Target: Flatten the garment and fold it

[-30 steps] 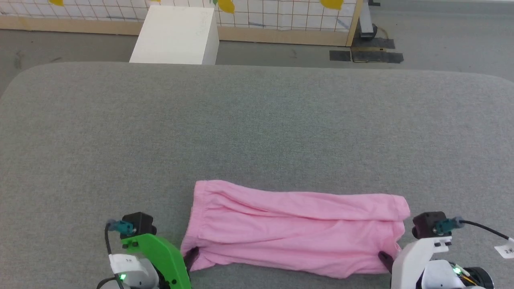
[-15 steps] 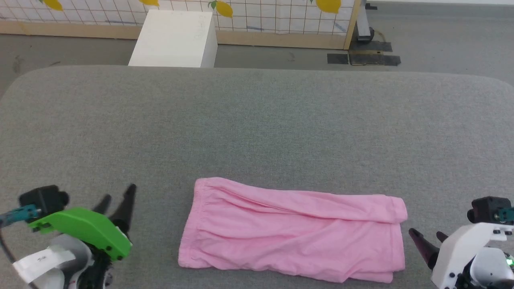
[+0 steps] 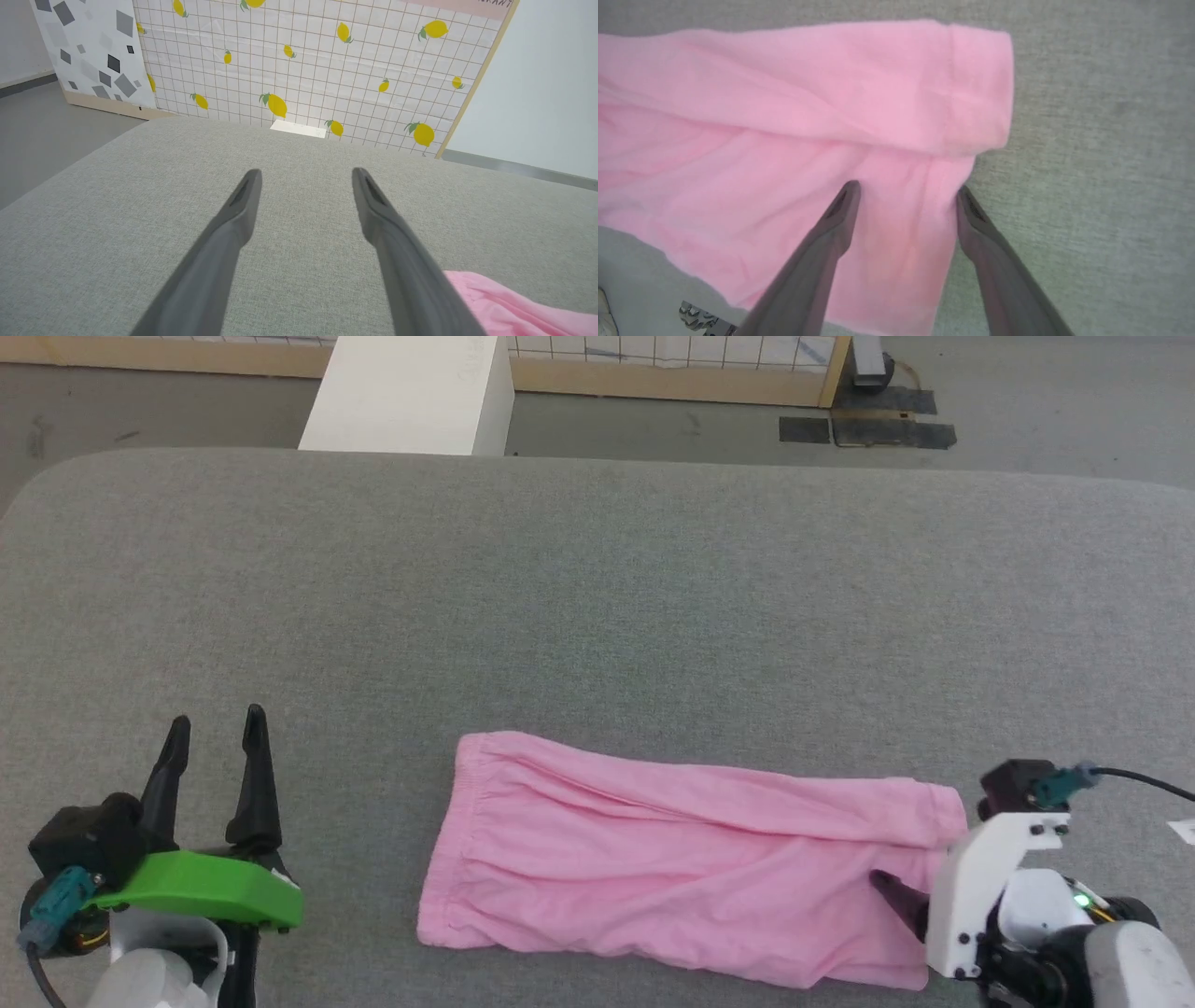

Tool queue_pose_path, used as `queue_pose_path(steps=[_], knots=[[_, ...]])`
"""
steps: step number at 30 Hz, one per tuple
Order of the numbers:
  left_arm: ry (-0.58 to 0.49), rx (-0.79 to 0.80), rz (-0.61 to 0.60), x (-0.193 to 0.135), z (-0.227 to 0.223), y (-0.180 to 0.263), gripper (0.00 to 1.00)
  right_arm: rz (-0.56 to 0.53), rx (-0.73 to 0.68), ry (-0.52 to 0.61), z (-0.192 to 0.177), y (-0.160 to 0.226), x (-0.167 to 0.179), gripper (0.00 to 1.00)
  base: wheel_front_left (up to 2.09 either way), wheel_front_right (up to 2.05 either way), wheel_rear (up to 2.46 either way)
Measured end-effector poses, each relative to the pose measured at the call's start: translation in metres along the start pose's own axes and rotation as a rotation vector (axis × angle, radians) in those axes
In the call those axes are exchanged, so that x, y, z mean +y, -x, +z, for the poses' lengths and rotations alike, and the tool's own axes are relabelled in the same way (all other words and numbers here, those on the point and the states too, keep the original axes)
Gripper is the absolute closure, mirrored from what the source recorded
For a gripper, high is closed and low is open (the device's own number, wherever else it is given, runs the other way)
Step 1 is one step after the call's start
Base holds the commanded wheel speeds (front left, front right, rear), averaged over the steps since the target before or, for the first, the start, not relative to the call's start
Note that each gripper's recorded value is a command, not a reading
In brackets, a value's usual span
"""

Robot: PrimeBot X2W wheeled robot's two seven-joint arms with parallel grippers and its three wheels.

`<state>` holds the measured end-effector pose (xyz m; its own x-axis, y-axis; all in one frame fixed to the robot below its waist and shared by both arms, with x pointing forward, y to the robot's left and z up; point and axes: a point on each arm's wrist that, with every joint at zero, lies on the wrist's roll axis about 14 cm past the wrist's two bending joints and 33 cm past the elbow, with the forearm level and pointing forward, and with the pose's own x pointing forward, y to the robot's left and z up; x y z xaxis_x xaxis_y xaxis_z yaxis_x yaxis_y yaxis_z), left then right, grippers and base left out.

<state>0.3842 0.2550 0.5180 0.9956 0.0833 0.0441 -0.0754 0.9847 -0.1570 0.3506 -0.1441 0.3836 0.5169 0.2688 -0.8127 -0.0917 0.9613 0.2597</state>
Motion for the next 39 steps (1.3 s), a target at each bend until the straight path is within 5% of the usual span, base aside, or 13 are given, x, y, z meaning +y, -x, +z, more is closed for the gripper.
queue_pose_path(steps=[8, 9, 11, 26, 31, 39], knots=[[0.016, 0.008, 0.009, -0.001, -0.01, 0.003, 0.0, 0.057, 0.024, 0.073, 0.0, -0.013, 0.024, 0.0, 0.0, 0.0, 0.0], [0.018, 0.01, 0.011, -0.001, -0.01, 0.004, 0.0, 0.055, 0.026, 0.076, 0.001, -0.014, 0.024, 0.74, 0.0, 0.0, 0.0], [0.022, 0.01, 0.011, -0.002, -0.011, 0.005, 0.0, 0.044, 0.027, 0.084, 0.001, -0.014, 0.019, 1.0, 0.0, 0.0, 0.0], [0.029, 0.006, -0.022, -0.016, -0.012, 0.002, 0.0, -0.352, 0.025, 0.018, 0.013, 0.033, -0.124, 1.0, 0.0, 0.0, 0.0], [0.042, -0.003, -0.031, -0.022, -0.01, 0.004, 0.0, -0.329, 0.008, 0.105, 0.033, 0.041, -0.103, 1.0, 0.0, 0.0, 0.0], [0.056, -0.02, -0.039, -0.028, -0.005, 0.008, 0.0, -0.16, -0.064, 0.329, 0.061, 0.064, -0.018, 1.0, 0.0, 0.0, 0.0]])
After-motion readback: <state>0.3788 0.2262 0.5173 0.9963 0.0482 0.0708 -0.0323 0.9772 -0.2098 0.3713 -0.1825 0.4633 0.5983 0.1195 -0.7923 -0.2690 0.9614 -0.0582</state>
